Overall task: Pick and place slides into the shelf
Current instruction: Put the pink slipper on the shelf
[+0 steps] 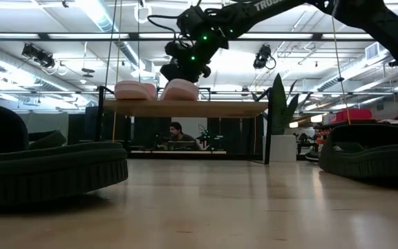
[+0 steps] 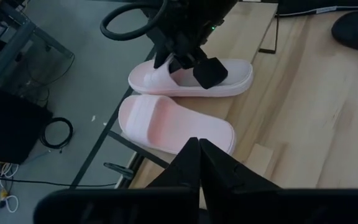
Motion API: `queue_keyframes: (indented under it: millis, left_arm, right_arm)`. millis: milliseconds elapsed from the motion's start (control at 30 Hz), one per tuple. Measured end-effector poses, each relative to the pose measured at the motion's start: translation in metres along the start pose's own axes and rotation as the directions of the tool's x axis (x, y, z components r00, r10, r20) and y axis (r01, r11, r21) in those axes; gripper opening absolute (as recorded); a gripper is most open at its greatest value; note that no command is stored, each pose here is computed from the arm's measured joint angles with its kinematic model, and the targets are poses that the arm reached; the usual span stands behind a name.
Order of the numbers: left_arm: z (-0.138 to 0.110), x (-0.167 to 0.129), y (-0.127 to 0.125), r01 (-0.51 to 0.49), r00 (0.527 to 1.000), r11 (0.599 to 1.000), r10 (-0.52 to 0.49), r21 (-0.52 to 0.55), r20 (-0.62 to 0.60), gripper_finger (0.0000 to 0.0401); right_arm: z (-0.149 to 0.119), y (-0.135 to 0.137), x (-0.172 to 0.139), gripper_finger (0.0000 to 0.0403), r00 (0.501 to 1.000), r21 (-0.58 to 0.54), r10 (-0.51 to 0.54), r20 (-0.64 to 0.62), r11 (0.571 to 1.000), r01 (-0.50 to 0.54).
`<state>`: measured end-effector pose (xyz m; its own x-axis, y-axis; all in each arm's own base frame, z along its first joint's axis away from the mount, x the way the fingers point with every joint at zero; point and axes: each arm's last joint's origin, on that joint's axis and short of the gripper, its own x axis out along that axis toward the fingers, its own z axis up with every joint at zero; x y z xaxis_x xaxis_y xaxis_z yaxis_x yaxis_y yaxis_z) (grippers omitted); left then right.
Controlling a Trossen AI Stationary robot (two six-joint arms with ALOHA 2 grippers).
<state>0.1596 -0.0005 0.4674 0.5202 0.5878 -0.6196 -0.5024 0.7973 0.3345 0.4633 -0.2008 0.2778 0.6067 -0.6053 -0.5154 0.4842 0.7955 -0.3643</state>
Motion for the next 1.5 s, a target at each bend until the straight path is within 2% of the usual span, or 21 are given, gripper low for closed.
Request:
queue_keyframes:
  millis: [167,467,667,900,1167,1267,1367,1500]
  left_arm:
    - [0.000,0.000,0.000,-0.001,1.000,1.000,0.001,-0.009,-0.003,0.0021]
    - [0.000,0.000,0.000,-0.001,1.000,1.000,0.001,-0.008,-0.005,0.0006]
    - [-0.001,0.000,0.000,0.000,1.000,1.000,0.000,-0.006,-0.005,0.0023]
    - [0.000,0.000,0.000,0.000,1.000,1.000,0.000,-0.007,-0.005,0.0016]
    - [0.000,0.000,0.000,0.000,1.000,1.000,0.000,-0.007,-0.005,0.0007]
    - [0.000,0.000,0.000,0.000,1.000,1.000,0.000,-0.009,-0.005,0.0018]
    - [0.000,0.000,0.000,0.000,1.000,1.000,0.000,-0.023,-0.005,0.0025]
    - [0.000,0.000,0.000,0.000,1.000,1.000,0.000,-0.028,-0.005,0.0022]
  right_arm:
    - [-0.001,0.001,-0.001,0.0108,0.999,0.114,0.044,-0.003,0.993,-0.043]
    - [0.000,0.003,-0.010,0.0108,0.997,0.261,0.070,-0.037,0.964,-0.058]
    - [0.006,0.007,-0.038,0.0107,0.990,0.211,0.105,-0.091,0.974,-0.083]
    - [0.022,0.005,-0.067,0.0107,0.994,0.244,0.104,-0.026,0.965,-0.095]
    - [0.012,0.001,-0.043,0.0107,0.996,0.245,0.068,-0.051,0.968,-0.054]
    - [0.011,-0.003,-0.034,0.0107,0.999,0.193,0.047,-0.025,0.980,-0.041]
    - [0.015,-0.010,-0.030,0.0107,1.000,0.191,-0.007,0.019,0.982,0.003]
    - [0.020,-0.017,-0.030,0.0107,0.996,0.145,-0.064,0.064,0.988,0.054]
